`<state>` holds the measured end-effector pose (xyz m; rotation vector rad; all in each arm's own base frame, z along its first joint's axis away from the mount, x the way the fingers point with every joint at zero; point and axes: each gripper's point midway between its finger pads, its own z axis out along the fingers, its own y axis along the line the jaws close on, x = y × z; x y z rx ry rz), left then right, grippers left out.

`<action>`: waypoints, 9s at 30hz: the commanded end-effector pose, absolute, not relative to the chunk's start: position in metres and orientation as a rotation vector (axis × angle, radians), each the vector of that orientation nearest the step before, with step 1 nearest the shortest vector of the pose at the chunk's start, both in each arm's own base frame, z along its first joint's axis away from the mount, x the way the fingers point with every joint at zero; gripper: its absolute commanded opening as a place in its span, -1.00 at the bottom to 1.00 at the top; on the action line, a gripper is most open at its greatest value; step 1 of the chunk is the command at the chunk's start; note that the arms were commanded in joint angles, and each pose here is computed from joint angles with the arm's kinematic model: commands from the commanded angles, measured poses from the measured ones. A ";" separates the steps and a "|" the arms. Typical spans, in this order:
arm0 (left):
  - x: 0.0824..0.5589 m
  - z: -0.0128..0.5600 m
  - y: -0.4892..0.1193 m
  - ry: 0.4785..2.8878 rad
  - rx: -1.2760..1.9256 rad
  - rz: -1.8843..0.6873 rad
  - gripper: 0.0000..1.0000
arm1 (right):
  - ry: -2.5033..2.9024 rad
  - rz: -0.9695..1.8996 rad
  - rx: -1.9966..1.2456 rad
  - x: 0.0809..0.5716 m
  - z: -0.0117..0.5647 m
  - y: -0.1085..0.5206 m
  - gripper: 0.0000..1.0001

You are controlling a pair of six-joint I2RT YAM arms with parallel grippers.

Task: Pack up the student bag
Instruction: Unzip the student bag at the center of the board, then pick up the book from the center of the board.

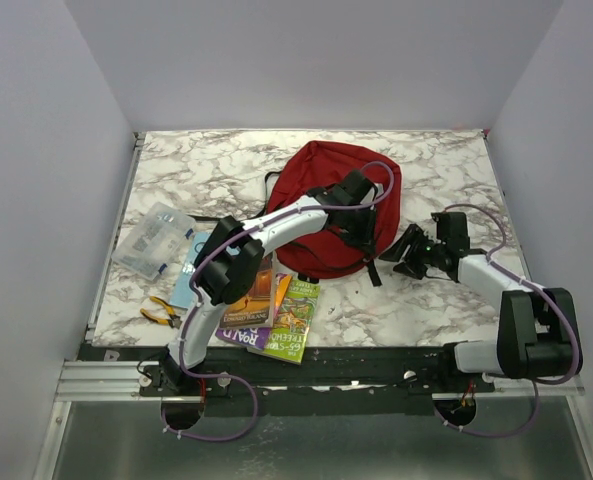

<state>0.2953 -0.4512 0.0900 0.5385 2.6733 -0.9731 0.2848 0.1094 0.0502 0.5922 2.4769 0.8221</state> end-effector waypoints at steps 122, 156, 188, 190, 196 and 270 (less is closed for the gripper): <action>0.342 0.178 -0.275 2.450 0.015 -1.234 0.04 | 2.500 0.968 0.370 0.255 0.042 0.141 -0.09; 0.273 0.036 -0.401 2.662 0.908 -0.682 0.60 | 2.421 0.986 0.525 0.237 0.031 0.140 0.25; 0.352 0.331 -0.372 2.009 0.610 -1.171 -1.00 | 2.333 1.115 0.491 0.263 0.033 0.155 -0.96; 0.351 0.328 -0.376 2.017 0.622 -1.197 -1.00 | 2.314 1.105 0.497 0.267 0.036 0.154 -0.98; 0.360 0.309 -0.388 2.080 0.614 -1.272 -1.00 | 2.261 1.034 0.488 0.287 0.050 0.147 -0.99; 0.305 0.352 -0.147 1.768 0.112 -0.584 0.85 | 2.355 1.119 0.008 0.283 0.120 0.404 0.58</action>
